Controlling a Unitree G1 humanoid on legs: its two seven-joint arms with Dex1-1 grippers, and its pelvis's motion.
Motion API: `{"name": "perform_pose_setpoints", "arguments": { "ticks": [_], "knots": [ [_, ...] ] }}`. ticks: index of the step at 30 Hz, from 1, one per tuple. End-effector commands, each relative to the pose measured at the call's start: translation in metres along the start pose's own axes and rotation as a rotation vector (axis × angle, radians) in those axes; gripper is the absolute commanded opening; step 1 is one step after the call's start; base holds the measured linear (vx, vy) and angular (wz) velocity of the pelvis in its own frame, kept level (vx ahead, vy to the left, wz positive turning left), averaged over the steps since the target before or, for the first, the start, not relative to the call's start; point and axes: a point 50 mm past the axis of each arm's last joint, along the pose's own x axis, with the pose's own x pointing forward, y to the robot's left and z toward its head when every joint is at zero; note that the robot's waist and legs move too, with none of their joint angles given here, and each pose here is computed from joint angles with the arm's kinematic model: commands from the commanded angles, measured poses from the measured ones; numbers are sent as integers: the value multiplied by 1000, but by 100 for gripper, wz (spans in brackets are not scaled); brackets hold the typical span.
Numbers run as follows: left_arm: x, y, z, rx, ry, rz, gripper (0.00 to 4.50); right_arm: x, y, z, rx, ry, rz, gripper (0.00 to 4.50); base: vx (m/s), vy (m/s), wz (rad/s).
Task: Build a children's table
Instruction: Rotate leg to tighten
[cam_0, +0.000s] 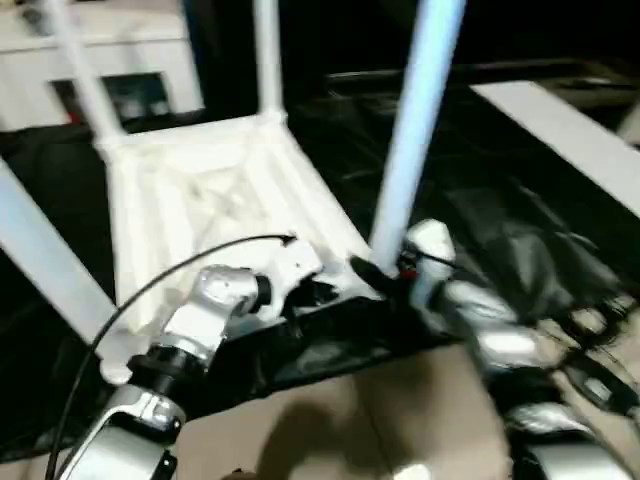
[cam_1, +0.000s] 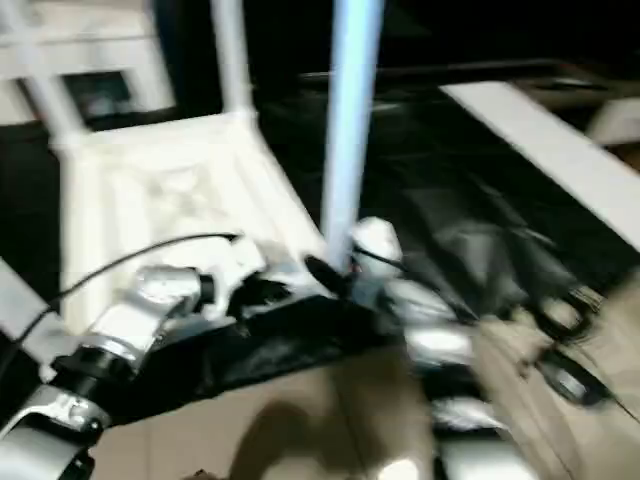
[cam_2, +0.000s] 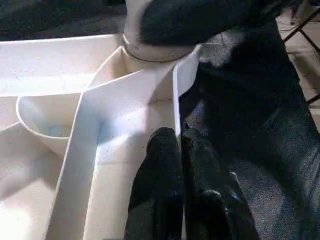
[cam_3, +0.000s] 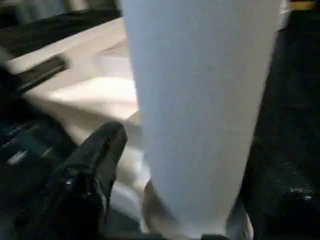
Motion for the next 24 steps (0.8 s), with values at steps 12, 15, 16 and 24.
{"name": "perform_pose_setpoints", "arguments": {
  "ticks": [12, 15, 16, 24],
  "knots": [
    [4, -7, -7, -8, 1, -53, 0, -72, -21, 3, -45, 159, 3, 445, 10, -6, 1],
    [4, -7, -7, -7, -1, -55, 0, -77, -23, 0, -39, 163, -34, 445, 0, 0, 0],
    [4, -8, -8, -8, -1, -56, 0, -77, -22, 0, -31, 155, -30, 445, 0, 0, 0],
    [2, -12, -9, -4, 1, -99, 0, -53, -14, 11, -80, 101, -3, 445, 0, 0, 0]
  ]
}}
